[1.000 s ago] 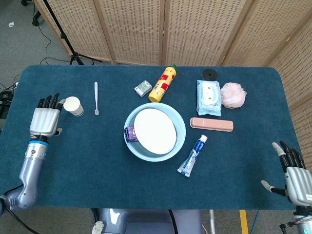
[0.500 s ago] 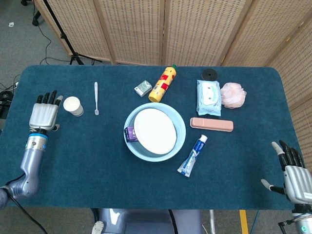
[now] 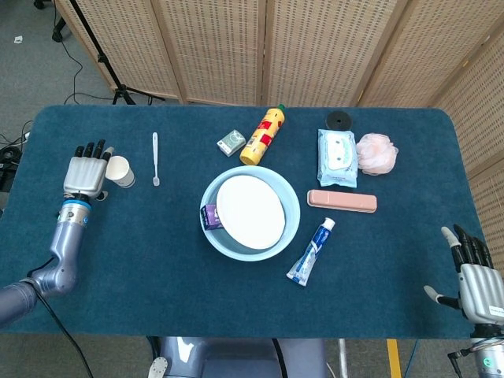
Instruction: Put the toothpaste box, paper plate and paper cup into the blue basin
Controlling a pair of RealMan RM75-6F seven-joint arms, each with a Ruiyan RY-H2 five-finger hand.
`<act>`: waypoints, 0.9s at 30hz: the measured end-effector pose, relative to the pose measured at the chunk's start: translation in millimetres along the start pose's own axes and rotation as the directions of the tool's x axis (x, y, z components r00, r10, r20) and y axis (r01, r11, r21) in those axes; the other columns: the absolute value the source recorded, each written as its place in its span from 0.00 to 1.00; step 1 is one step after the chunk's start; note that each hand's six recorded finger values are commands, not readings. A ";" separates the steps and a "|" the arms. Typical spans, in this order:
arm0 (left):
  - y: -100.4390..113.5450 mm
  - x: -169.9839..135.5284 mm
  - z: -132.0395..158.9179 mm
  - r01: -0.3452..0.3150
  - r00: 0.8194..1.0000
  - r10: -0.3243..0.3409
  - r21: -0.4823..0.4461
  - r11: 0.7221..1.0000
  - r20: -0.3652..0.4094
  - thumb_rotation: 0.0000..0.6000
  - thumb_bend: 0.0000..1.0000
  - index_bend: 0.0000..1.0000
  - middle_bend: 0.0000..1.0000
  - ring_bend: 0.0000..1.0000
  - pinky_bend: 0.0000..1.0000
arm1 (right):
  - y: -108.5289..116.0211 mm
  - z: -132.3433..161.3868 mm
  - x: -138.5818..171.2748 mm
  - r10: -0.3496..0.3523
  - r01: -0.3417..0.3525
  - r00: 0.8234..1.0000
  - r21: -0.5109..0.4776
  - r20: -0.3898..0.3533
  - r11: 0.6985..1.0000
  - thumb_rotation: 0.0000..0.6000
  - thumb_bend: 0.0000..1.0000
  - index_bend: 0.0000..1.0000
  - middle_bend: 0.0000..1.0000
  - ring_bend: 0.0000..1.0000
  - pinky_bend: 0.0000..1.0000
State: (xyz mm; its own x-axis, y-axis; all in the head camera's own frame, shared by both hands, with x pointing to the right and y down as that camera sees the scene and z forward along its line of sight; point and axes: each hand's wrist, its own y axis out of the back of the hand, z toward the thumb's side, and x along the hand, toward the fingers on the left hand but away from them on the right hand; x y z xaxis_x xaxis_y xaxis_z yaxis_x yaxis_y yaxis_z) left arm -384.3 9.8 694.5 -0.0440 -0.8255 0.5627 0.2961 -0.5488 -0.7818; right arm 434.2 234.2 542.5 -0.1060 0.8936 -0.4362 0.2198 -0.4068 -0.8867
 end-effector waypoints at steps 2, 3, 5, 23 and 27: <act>-1.9 3.9 1.9 0.005 1.000 -0.005 0.001 1.000 0.002 1.00 0.17 0.00 0.00 0.06 0.12 | -0.4 -1.1 -0.5 0.001 -0.001 1.000 0.004 0.006 1.000 1.00 0.13 0.00 0.00 0.00 0.00; -2.9 5.3 2.5 0.008 1.000 -0.008 0.001 1.000 0.003 1.00 0.17 0.00 0.00 0.06 0.12 | -0.6 -1.6 -0.7 0.002 -0.002 1.000 0.006 0.008 1.000 1.00 0.13 0.00 0.00 0.00 0.00; -5.5 8.3 3.4 0.014 1.000 -0.014 0.003 1.000 0.003 1.00 0.17 0.00 0.00 0.06 0.12 | -1.9 -2.8 -1.5 0.005 -0.005 1.000 0.010 0.014 1.000 1.00 0.13 0.00 0.00 0.00 0.00; -28.4 29.1 15.9 0.008 1.000 -0.008 0.029 1.000 -0.004 1.00 0.25 0.18 0.00 0.08 0.12 | -8.0 -9.3 -5.5 0.015 -0.017 0.999 0.039 0.047 0.999 1.00 0.13 0.00 0.00 0.00 0.00; -28.8 30.6 24.7 -0.026 1.000 0.026 0.033 0.999 0.010 1.00 0.30 0.36 0.03 0.15 0.13 | -8.7 -9.5 -5.7 0.019 -0.021 0.999 0.041 0.049 0.999 1.00 0.13 0.00 0.00 0.00 0.00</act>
State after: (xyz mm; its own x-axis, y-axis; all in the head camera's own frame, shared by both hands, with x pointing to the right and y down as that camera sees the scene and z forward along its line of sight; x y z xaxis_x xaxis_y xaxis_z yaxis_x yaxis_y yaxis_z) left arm -370.6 3.6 740.8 -0.0267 -0.8381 0.5449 0.3287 -0.5221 -0.7870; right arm 442.0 234.5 554.2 -0.1492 0.8755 -0.4596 0.1817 -0.4326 -0.8831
